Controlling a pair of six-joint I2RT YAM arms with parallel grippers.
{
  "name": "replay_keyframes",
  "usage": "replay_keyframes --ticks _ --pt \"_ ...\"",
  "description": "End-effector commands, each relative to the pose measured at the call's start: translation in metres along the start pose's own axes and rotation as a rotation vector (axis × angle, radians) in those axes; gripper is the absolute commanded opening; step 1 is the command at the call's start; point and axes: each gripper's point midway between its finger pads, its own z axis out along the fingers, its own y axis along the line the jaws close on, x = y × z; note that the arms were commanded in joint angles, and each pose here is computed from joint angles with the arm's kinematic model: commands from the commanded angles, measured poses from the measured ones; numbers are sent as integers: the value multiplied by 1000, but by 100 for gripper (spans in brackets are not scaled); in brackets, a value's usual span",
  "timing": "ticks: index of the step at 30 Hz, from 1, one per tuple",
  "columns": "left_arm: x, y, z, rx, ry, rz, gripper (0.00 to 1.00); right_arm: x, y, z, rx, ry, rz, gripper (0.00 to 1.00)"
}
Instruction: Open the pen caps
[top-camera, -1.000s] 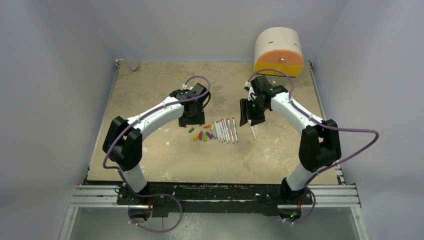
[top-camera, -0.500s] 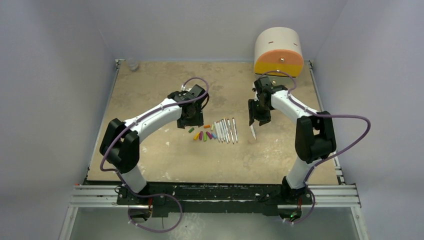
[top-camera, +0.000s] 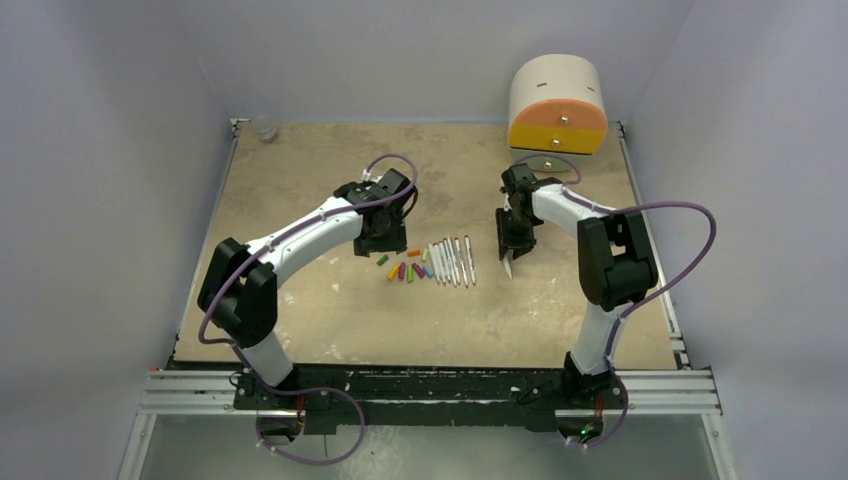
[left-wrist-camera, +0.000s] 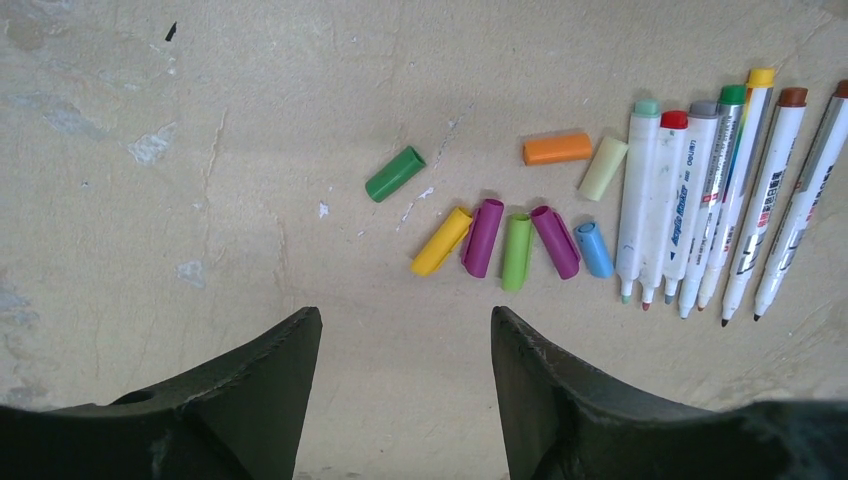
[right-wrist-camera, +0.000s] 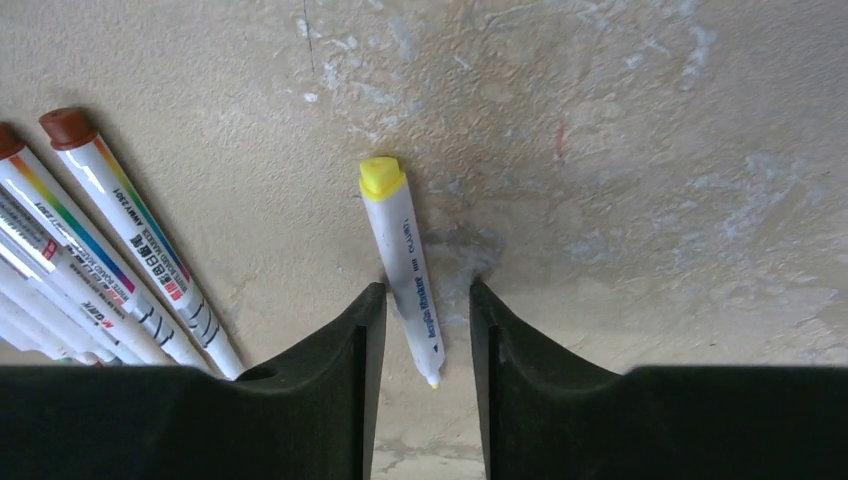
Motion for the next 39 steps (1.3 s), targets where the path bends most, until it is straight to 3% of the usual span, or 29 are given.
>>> replay_keyframes --ticks 1,4,7,18,26,33,39 --pt "-10 -2 -18 41 -44 3 60 -3 -3 5 27 -25 3 33" --pt "-9 -1 -19 43 -45 2 60 -1 9 5 -3 -24 0 20" --pt "-7 0 -18 45 -41 2 60 -2 25 4 -39 -23 -18 15" --pt "-5 0 -17 47 -39 8 60 -5 62 -10 -104 -29 -50 9" --pt "-5 0 -17 53 -43 4 60 6 70 -9 -120 -17 -66 10" --pt "-5 -1 -16 54 -43 3 60 6 74 -8 -136 -16 -75 27" --pt "-5 -1 -17 54 -43 -2 60 5 73 -9 -128 -19 -80 30"
